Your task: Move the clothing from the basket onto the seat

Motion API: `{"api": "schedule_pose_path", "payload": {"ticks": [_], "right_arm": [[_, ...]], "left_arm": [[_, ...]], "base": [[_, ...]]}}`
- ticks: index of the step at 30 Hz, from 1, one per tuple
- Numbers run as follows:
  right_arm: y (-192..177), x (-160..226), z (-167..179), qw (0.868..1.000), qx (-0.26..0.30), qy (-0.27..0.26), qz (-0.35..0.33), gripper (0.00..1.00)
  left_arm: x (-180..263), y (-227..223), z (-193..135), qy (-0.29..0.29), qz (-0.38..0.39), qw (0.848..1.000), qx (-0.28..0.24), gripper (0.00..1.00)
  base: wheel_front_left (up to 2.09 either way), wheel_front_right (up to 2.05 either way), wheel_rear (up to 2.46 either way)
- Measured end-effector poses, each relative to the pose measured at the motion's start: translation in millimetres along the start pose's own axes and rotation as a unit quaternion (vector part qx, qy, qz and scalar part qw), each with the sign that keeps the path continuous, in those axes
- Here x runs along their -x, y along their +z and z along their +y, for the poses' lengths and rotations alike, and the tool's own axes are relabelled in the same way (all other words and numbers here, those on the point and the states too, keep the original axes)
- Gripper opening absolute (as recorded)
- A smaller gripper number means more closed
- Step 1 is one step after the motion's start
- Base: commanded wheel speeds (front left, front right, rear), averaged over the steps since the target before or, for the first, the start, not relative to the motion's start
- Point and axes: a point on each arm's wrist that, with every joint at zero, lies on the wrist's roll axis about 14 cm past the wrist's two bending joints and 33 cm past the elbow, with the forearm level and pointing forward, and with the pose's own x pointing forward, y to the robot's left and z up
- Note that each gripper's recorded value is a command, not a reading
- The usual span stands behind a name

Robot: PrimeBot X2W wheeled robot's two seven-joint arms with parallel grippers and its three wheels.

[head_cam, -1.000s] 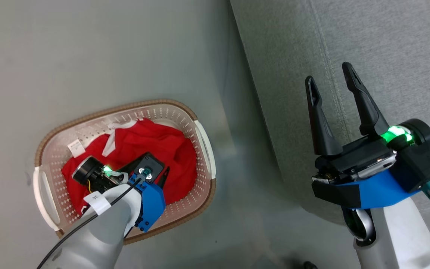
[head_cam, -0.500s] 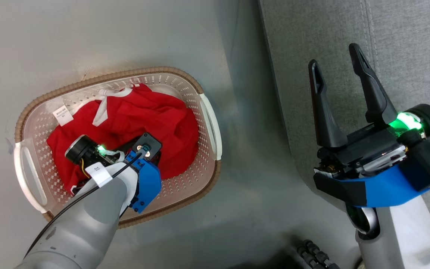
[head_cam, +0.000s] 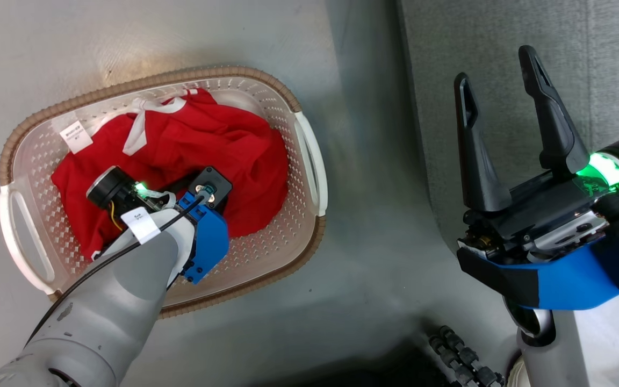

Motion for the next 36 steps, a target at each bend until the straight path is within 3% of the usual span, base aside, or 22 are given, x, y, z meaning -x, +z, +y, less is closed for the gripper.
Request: {"api": "schedule_pose_path", "payload": {"ticks": [2,3,4,17,36], "right_arm": [[-3,-1,2,1.000,-0.001,0.002,0.002,1.00],[-4,-1,2,1.000,-0.001,0.003,0.002,1.00],[-4,-2,3,1.000,-0.001,0.004,0.003,1.00],[15,-1,5,1.000,-0.004,0.006,-0.016,1.00],[98,8,39,0.994,-0.014,0.043,-0.097,1.00]], "left_arm": [[-1,-4,-2,-0.004,0.004,1.000,0.001,1.00],[-1,-5,-3,-0.006,0.004,1.000,0.002,0.41],[-2,-5,-4,-0.008,0.006,1.000,-0.002,0.00],[13,27,-9,-0.014,-0.053,0.998,-0.017,0.00],[110,92,-35,0.032,-0.196,0.980,-0.011,0.00]], "base": [[0.00,0.00,0.00],[0.00,0.00,0.00],[0.00,0.00,0.00],[0.00,0.00,0.00],[0.00,0.00,0.00]]}}
